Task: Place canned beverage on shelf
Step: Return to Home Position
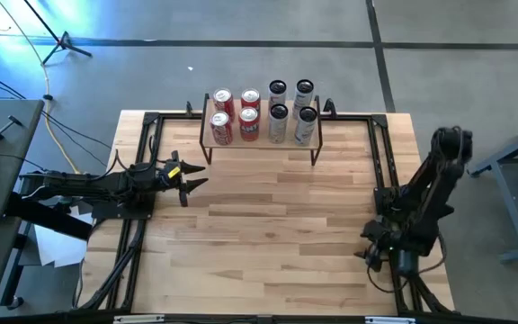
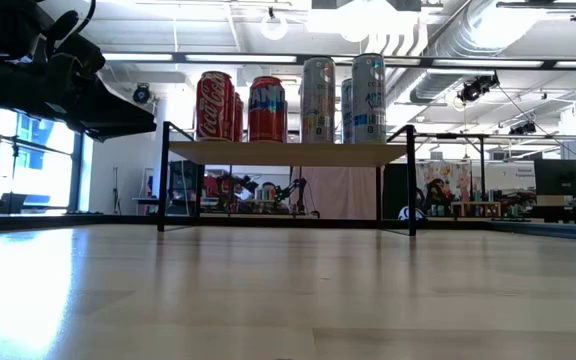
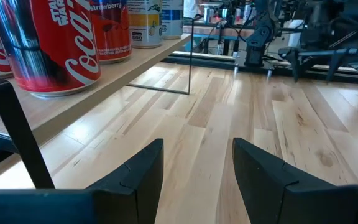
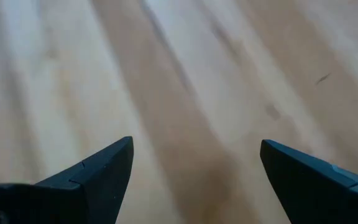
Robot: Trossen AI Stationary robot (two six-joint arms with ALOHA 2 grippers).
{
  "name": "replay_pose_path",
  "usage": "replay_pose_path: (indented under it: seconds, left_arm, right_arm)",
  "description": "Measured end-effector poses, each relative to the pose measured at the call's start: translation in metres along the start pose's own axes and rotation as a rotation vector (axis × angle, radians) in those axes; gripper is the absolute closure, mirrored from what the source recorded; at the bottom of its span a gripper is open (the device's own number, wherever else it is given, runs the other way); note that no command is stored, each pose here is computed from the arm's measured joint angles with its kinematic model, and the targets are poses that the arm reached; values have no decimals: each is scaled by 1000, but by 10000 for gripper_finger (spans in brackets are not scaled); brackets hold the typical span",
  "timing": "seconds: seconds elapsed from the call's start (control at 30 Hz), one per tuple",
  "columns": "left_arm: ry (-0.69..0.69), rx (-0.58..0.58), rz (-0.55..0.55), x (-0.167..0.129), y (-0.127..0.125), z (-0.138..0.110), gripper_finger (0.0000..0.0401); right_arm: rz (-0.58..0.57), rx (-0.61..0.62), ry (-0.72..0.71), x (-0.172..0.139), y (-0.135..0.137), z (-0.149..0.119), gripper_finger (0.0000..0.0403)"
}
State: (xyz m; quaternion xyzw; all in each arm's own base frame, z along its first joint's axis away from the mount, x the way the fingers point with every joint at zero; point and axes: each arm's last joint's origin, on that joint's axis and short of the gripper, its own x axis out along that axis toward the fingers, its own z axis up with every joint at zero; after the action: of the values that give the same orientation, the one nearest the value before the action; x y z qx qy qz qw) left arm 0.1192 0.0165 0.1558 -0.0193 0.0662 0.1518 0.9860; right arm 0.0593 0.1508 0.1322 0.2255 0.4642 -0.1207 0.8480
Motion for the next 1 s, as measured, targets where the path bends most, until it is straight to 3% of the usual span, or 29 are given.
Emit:
replay_pose_path:
  seconds: [0.23,0.43,0.83,1.0]
  left_arm:
    - [0,0,-1,0,0,0,231]
    - [0,0,0,0,0,0,231]
    - [0,0,0,0,0,0,231]
    - [-1,-1,-1,0,0,0,231]
  right_arm:
    - [245,198,168,-37,-4,28,64]
    - [440,364,198,-61,-18,54,64]
    - [606,843,324,-82,-44,77,64]
    - [840,1062,383,-99,-40,91,64]
